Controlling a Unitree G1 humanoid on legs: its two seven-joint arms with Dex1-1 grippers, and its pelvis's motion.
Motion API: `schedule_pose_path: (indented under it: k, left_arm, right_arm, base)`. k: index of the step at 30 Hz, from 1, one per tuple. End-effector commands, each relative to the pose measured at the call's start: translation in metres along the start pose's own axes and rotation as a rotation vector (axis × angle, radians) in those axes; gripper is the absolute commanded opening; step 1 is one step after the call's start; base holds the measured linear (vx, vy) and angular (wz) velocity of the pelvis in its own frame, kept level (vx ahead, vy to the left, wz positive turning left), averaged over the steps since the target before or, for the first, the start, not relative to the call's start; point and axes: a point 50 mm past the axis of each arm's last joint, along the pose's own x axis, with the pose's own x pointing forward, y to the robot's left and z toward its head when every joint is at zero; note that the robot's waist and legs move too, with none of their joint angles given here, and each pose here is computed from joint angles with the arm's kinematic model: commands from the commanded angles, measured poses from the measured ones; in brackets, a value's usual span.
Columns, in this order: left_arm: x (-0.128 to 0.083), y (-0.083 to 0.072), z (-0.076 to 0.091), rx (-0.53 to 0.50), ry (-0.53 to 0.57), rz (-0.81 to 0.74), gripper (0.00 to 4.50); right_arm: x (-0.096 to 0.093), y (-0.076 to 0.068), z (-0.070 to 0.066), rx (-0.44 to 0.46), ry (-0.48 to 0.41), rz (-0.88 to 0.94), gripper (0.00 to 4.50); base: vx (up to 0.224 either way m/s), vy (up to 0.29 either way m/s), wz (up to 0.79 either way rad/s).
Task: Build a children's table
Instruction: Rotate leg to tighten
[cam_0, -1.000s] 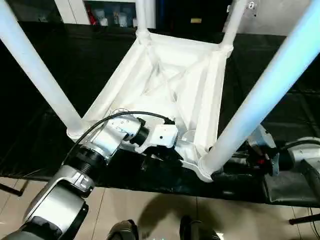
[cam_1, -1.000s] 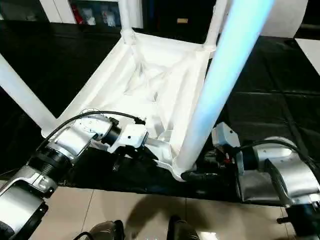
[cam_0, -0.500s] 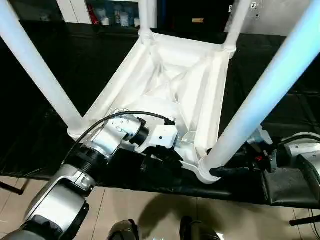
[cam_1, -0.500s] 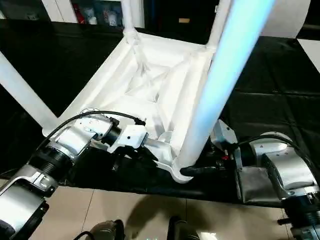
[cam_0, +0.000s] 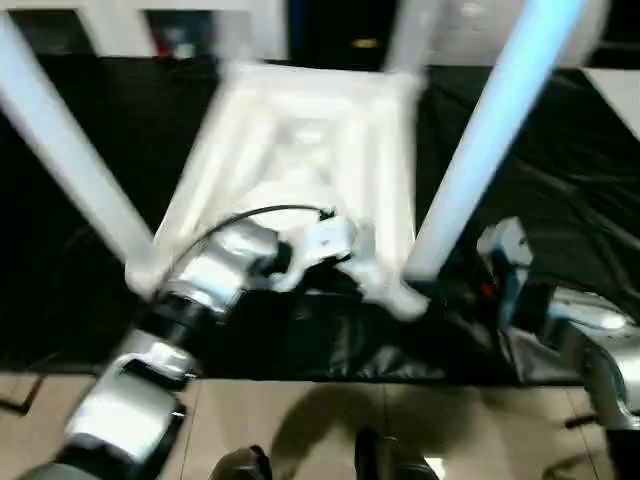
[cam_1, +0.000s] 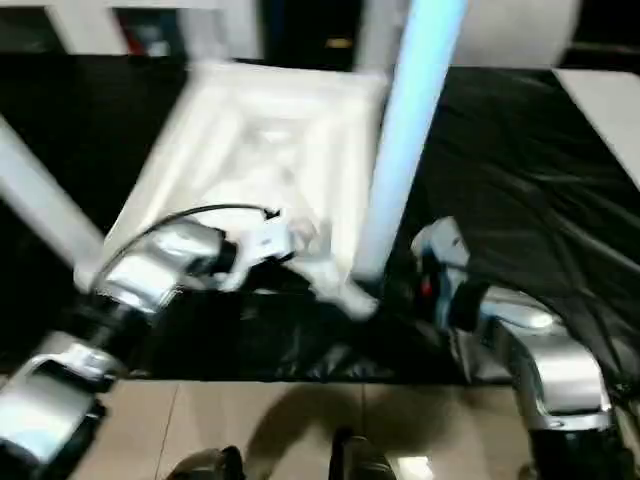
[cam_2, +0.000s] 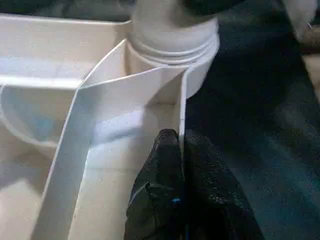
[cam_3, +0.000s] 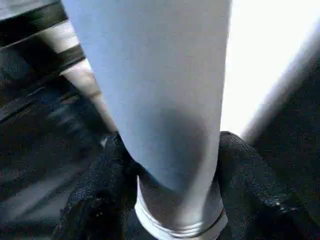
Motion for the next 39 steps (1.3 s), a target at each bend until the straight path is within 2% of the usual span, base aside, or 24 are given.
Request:
schedule_pose_path:
  k: [1, 4, 6, 8, 13, 15, 18, 21, 24, 25, 26, 27, 28, 30, 31, 32, 36, 39]
  left_arm:
    - [0.040, -0.015, 0.025, -0.057, -0.073, 0.004, 0.00]
    - [0.047, -0.012, 0.033, -0.093, -0.094, 0.082, 0.00]
    - [0.051, -0.013, 0.038, -0.101, -0.107, 0.120, 0.00]
    - [0.054, -0.015, 0.042, -0.108, -0.123, 0.141, 0.00]
    - [0.054, -0.018, 0.043, -0.085, -0.133, 0.143, 0.00]
    - [0.047, -0.015, 0.040, -0.048, -0.132, 0.144, 0.00]
    - [0.039, -0.014, 0.035, -0.042, -0.134, 0.128, 0.00]
    - [0.031, -0.011, 0.030, -0.028, -0.135, 0.118, 0.00]
    - [0.014, -0.010, 0.018, -0.008, -0.121, 0.072, 0.00]
    - [0.013, -0.010, 0.017, -0.004, -0.119, 0.065, 0.00]
    - [0.007, -0.009, 0.009, -0.008, -0.094, 0.040, 0.00]
    - [0.005, -0.009, 0.007, -0.010, -0.084, 0.032, 0.00]
    - [0.002, -0.008, 0.004, -0.012, -0.071, 0.026, 0.00]
    - [-0.005, -0.009, -0.003, 0.027, -0.043, -0.025, 0.00]
    - [-0.010, -0.011, -0.008, 0.057, -0.019, -0.074, 0.00]
    - [-0.010, -0.011, -0.008, 0.057, -0.019, -0.074, 0.00]
    - [-0.024, -0.016, -0.016, 0.149, 0.046, -0.209, 0.00]
    - [-0.029, -0.020, -0.019, 0.202, 0.081, -0.286, 0.00]
  right_arm:
    - [0.031, 0.030, -0.007, 0.105, 0.036, -0.058, 2.01]
    - [0.040, 0.029, -0.004, 0.202, -0.005, -0.233, 2.01]
    - [0.046, 0.032, 0.001, 0.194, -0.028, -0.299, 2.01]
    - [0.049, 0.037, 0.004, 0.195, -0.045, -0.332, 2.55]
    - [0.048, 0.041, 0.010, 0.183, -0.082, -0.325, 2.97]
    - [0.040, 0.035, 0.014, 0.131, -0.125, -0.284, 3.15]
    - [0.029, 0.024, 0.014, 0.078, -0.136, -0.262, 3.36]
    - [0.016, 0.014, 0.013, 0.049, -0.122, -0.199, 3.58]
    - [-0.007, 0.000, 0.016, -0.007, -0.090, -0.040, 3.90]
    - [-0.009, -0.001, 0.016, -0.015, -0.086, -0.023, 3.90]
    - [-0.018, -0.006, 0.018, -0.067, -0.061, 0.040, 4.01]
    - [-0.021, -0.008, 0.018, -0.084, -0.051, 0.061, 4.20]
    - [-0.023, -0.010, 0.018, -0.103, -0.038, 0.083, 4.20]
    - [-0.032, -0.017, 0.020, -0.174, -0.006, 0.157, 4.40]
    - [-0.038, -0.019, 0.022, -0.220, 0.016, 0.229, 4.46]
    - [-0.038, -0.019, 0.022, -0.220, 0.016, 0.229, 4.46]
    - [-0.048, -0.020, 0.023, -0.323, 0.089, 0.405, 4.46]
    - [-0.048, -0.021, 0.023, -0.357, 0.114, 0.480, 4.46]
  base:
    - [0.000, 0.000, 0.00]
    - [0.000, 0.000, 0.00]
    - [0.000, 0.000, 0.00]
    - [0.000, 0.000, 0.00]
    - [0.000, 0.000, 0.00]
    - [0.000, 0.000, 0.00]
    - [0.000, 0.000, 0.00]
    - [0.000, 0.000, 0.00]
    - [0.000, 0.000, 0.00]
    - [0.000, 0.000, 0.00]
    - [0.000, 0.000, 0.00]
    - [0.000, 0.000, 0.00]
    - [0.000, 0.000, 0.00]
    - [0.000, 0.000, 0.00]
    - [0.000, 0.000, 0.00]
    - [0.000, 0.000, 0.00]
    - [0.000, 0.000, 0.00]
    - [0.000, 0.000, 0.00]
